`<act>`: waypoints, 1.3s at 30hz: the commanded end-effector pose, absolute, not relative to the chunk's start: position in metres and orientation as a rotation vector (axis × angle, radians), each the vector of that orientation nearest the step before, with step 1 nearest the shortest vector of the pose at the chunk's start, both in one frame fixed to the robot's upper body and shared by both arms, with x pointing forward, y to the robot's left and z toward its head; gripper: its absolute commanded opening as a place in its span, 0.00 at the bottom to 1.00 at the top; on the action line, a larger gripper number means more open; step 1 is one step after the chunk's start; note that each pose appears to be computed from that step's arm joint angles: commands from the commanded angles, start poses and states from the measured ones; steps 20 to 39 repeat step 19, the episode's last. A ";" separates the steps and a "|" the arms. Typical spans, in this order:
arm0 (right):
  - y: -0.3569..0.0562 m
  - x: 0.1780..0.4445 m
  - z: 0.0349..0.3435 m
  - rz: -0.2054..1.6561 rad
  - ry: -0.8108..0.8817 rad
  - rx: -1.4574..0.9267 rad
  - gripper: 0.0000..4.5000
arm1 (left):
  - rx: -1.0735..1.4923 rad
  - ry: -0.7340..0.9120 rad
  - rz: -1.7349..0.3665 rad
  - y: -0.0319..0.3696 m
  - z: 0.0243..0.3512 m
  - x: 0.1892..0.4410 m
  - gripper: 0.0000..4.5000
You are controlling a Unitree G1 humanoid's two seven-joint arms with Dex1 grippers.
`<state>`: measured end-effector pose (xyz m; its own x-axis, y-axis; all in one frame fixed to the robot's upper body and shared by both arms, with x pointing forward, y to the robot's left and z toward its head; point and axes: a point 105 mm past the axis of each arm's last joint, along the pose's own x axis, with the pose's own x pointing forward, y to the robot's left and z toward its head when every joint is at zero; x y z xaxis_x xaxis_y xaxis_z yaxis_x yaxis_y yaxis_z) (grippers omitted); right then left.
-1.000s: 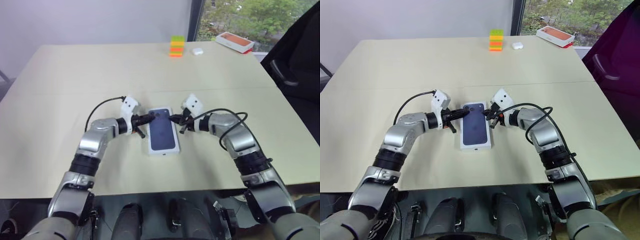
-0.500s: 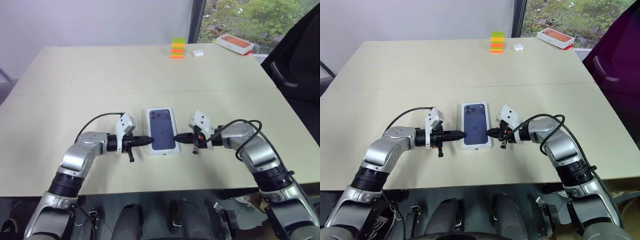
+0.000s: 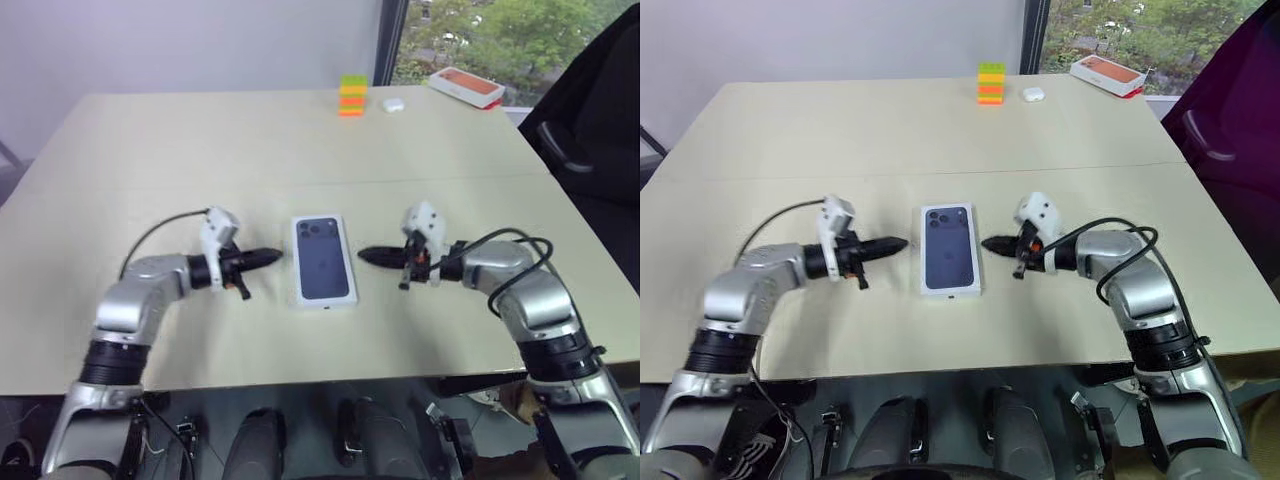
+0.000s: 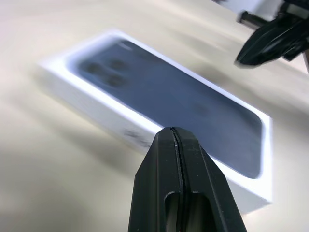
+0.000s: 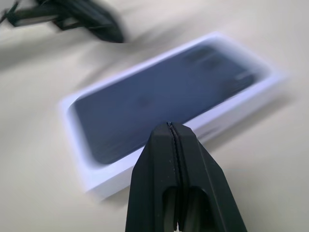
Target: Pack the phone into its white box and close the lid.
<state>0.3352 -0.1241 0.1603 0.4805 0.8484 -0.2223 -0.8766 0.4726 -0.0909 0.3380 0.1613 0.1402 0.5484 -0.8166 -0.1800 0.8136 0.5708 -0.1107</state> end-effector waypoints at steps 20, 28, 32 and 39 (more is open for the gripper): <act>-0.182 0.316 0.191 1.120 0.021 -0.322 1.00 | 0.140 0.143 -0.804 0.253 0.165 0.316 0.99; -0.182 0.316 0.191 1.120 0.021 -0.322 1.00 | 0.140 0.143 -0.804 0.253 0.165 0.316 0.99; -0.182 0.316 0.191 1.120 0.021 -0.322 1.00 | 0.140 0.143 -0.804 0.253 0.165 0.316 0.99; -0.182 0.316 0.191 1.120 0.021 -0.322 1.00 | 0.140 0.143 -0.804 0.253 0.165 0.316 0.99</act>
